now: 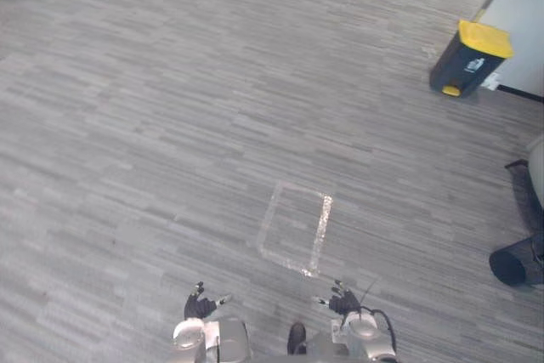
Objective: Organize the slippers on the shoe rack
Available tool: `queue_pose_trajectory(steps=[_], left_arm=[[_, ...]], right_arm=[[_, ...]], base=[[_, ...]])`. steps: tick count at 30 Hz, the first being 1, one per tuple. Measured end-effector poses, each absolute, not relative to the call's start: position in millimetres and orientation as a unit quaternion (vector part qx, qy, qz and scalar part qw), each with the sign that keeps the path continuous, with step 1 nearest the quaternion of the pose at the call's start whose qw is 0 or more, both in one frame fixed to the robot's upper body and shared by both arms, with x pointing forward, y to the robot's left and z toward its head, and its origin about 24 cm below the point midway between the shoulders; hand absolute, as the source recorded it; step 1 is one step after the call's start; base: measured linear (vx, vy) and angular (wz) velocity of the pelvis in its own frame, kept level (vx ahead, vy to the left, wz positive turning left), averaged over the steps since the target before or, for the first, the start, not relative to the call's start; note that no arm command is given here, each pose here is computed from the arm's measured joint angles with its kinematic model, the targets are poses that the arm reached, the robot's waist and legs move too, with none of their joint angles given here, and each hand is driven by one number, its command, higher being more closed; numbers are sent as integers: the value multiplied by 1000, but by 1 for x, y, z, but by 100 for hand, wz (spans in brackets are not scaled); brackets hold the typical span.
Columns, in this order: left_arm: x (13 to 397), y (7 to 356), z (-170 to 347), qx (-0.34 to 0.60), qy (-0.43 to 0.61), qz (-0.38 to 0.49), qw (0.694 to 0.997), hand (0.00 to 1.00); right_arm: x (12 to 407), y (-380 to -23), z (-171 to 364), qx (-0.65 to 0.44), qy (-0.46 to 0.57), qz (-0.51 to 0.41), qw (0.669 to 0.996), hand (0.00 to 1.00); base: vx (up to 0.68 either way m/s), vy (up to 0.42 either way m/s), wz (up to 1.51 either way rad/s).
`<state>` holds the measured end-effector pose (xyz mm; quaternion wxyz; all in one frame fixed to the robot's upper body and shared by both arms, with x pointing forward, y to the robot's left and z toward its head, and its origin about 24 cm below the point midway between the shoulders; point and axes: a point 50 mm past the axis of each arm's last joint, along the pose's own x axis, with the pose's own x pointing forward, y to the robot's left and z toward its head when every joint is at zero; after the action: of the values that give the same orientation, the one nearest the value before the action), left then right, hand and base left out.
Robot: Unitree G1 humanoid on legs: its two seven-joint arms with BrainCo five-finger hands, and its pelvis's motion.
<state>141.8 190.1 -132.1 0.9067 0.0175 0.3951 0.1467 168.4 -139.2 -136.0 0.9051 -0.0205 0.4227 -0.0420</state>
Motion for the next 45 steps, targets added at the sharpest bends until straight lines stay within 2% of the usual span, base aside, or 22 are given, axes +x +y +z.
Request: queue_pose_trajectory(steps=[6, 14, 19, 27, 34, 40, 45], left_arm=[[128, 196, -139, 11, 418, 164, 894, 0], [119, 205, -145, 33, 446, 154, 881, 0], [126, 199, -145, 38, 445, 135, 884, 0], [129, 182, -146, 28, 444, 106, 889, 0], [143, 187, -135, 40, 407, 102, 907, 0], [142, 183, -136, 24, 410, 111, 905, 0], [140, 190, -136, 18, 409, 128, 903, 0]], right_arm=[[143, -131, -148, -13, 461, -34, 887, 0], [154, -132, -144, -26, 444, -12, 895, 0], [168, -145, -140, -47, 432, -16, 901, 0], [165, -164, -140, -51, 436, -42, 898, 0], [158, -164, -144, -40, 452, -61, 889, 0], [154, -165, -145, -41, 455, -67, 887, 0], [144, -146, -149, -7, 464, -65, 883, 0]], base=[[315, 320, -113], [244, 141, -103], [211, -27, -43], [397, -172, 5], [414, -13, -55], [245, 259, -74], [188, 233, -78]])
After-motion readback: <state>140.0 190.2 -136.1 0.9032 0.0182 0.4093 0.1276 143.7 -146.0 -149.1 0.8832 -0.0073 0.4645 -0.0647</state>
